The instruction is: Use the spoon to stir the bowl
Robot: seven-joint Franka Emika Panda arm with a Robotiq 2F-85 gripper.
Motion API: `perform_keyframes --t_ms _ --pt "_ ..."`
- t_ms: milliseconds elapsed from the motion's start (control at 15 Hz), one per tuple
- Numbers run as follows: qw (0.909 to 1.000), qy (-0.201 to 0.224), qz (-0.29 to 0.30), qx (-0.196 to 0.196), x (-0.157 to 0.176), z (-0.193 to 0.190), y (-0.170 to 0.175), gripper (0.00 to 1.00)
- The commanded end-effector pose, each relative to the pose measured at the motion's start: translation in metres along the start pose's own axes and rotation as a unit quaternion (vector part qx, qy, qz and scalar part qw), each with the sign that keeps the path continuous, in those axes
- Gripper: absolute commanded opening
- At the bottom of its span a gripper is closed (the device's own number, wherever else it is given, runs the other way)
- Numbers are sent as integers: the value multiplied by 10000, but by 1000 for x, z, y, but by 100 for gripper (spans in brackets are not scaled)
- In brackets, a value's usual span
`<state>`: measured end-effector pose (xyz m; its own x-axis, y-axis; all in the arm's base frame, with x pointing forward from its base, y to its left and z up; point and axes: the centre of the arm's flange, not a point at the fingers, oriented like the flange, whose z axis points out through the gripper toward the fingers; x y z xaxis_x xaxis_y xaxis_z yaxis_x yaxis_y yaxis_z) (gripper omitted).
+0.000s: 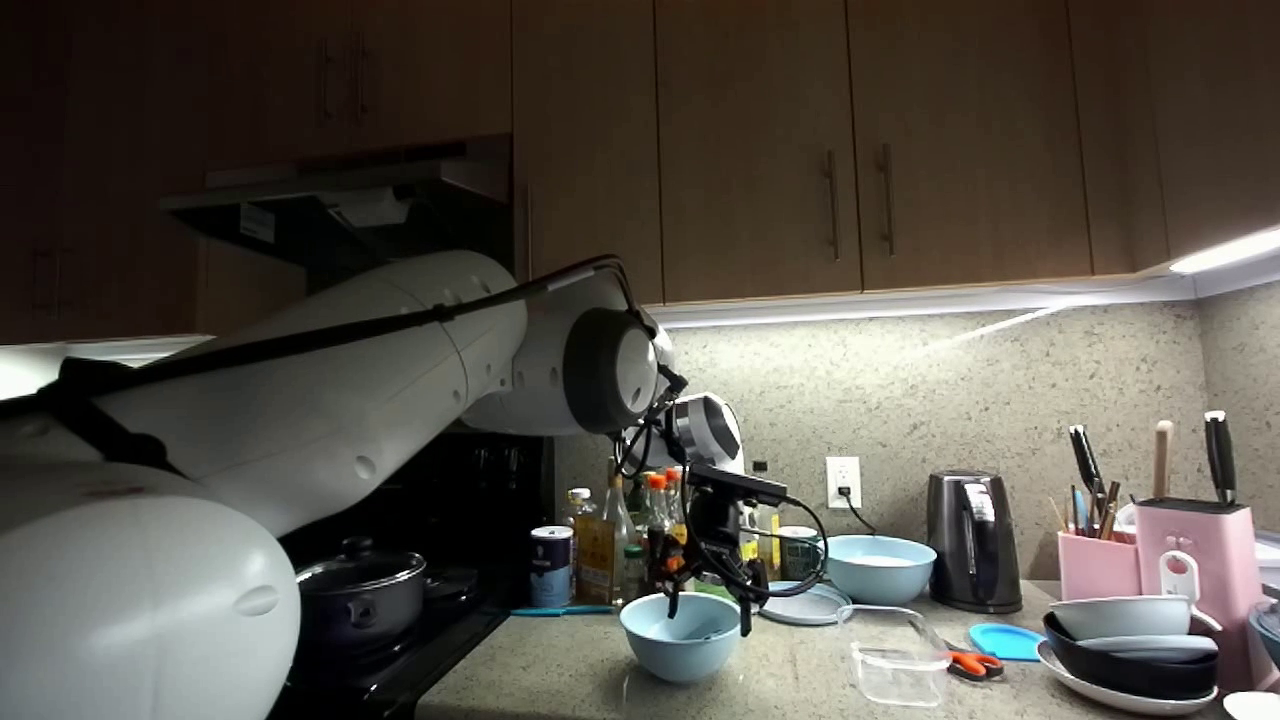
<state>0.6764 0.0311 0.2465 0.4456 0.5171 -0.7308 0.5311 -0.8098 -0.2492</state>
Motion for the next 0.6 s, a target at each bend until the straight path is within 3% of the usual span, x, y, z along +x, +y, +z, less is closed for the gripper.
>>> perform_keyframes --t_ms 0,533 --pt "10000 -10 -34 0 1 0 0 100" --pt "9991 50 -260 -334 27 4 0 100"
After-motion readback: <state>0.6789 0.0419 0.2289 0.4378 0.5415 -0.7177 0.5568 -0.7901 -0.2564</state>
